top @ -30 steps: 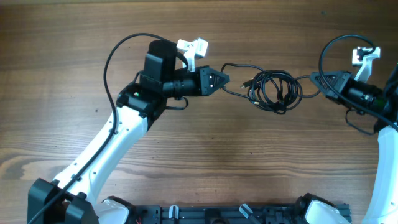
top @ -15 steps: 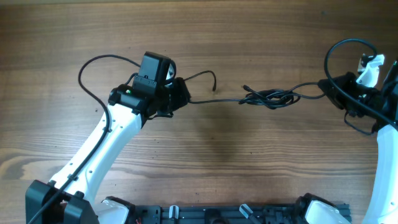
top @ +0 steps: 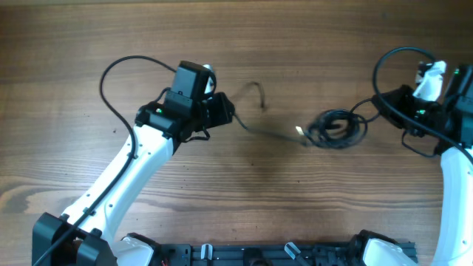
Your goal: Untangle cables
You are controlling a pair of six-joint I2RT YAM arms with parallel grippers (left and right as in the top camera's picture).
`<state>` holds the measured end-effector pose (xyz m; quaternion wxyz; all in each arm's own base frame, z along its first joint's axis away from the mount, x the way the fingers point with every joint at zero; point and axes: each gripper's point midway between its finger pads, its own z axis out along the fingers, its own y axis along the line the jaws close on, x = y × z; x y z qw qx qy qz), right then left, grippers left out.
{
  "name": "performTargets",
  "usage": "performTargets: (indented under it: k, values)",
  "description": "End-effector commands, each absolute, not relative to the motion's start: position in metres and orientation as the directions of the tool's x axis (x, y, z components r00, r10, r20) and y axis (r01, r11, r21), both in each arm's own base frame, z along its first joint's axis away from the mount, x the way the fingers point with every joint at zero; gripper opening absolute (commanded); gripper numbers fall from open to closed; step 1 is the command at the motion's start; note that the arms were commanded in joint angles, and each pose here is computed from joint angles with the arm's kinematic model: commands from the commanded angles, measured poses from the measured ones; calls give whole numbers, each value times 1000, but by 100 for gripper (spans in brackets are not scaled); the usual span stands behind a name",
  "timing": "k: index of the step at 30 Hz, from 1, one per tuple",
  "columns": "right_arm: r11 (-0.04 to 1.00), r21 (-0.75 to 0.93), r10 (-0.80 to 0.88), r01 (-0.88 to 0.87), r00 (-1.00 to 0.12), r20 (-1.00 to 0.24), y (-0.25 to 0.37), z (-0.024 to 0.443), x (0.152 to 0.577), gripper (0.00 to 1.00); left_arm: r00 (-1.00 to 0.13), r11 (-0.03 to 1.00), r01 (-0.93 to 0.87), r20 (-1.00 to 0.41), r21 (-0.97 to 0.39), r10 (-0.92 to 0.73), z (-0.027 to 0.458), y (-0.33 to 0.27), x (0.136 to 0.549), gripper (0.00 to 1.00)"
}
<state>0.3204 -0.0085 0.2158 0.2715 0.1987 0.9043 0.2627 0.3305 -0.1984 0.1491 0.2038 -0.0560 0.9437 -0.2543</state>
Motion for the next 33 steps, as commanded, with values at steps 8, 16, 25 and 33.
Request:
performTargets:
  k: [8,16,25,33]
  values:
    - [826,560,362,63,-821,-441,37,226,323,4,-913,868,150,-404,-474,-63,151,-215,316,73]
    - [806,592,300,20,-875,-379,86,211,331,4,-864,894,-169,-375,-415,-337,142,-176,333,70]
    - [797,604,213,-16,-928,-306,133,172,348,93,-876,882,-169,-344,-440,-339,142,-184,328,70]
    - [803,584,352,122,-888,-298,77,166,364,99,-925,885,-2,-334,-466,-179,143,-220,304,62]
